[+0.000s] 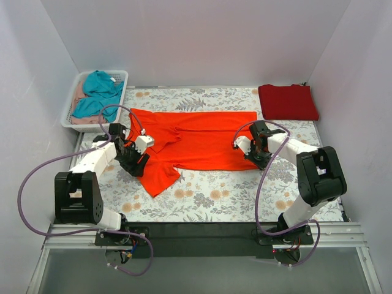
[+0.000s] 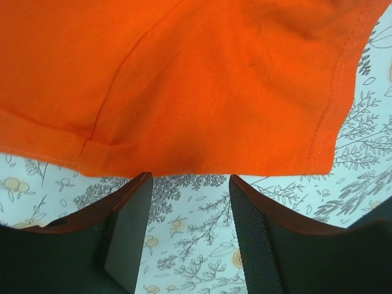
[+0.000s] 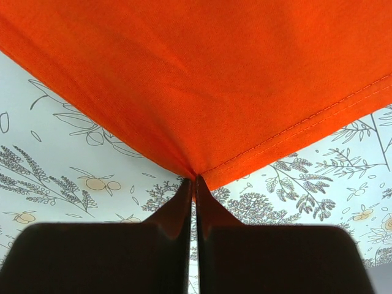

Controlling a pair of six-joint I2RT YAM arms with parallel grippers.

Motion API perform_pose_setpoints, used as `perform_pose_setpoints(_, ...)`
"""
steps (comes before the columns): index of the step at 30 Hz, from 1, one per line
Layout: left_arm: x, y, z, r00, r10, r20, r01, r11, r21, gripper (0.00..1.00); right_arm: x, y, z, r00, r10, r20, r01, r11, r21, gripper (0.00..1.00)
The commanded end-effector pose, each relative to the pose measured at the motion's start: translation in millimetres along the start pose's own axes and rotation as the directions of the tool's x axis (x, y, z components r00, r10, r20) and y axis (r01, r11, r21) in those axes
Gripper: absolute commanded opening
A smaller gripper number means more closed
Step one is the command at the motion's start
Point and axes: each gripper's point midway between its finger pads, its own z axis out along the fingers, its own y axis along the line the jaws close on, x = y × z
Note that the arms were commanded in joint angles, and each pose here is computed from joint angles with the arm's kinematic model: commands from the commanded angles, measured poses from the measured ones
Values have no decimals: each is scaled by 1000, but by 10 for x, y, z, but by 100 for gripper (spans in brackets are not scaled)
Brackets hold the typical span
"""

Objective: Fold and stack the t-shirts
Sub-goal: Fold the tshirt

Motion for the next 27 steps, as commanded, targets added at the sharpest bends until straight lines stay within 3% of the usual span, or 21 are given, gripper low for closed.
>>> perform_pose_setpoints(1, -128, 88, 15, 993, 110, 33, -107, 990, -92, 51, -11, -22, 34, 1000, 6, -7, -6, 1000, -17, 1)
perform_pose_setpoints(8, -172, 206, 201, 986, 163, 21, -158, 976, -153, 51, -39, -43, 3, 1000, 15, 1, -15, 1000, -19, 1)
perform_pose_setpoints(13, 199, 185, 351, 974, 203, -98, -216, 967, -136, 43, -43, -82, -28, 1000, 26, 6, -26, 1000, -9, 1)
perform_pose_setpoints(18, 389, 34, 352, 965, 234, -120, -246, 965, -89, 37, -30, -46, -41, 999, 38, 12, -38, 999, -17, 1)
perform_pose_setpoints(21, 487, -8, 389, 967, 211, -144, -223, 972, -70, 30, 6, -7, -49, 999, 37, 10, -36, 999, -23, 1)
perform_pose_setpoints(25, 428, -120, 320, 973, 202, -114, -207, 978, -30, 5, 52, 41, -124, 999, 36, 25, -36, 999, -16, 1)
perform_pose_setpoints(27, 398, -200, 207, 974, 201, -102, -204, 979, -13, 0, 75, 67, -174, 999, 38, 34, -37, 999, -19, 1)
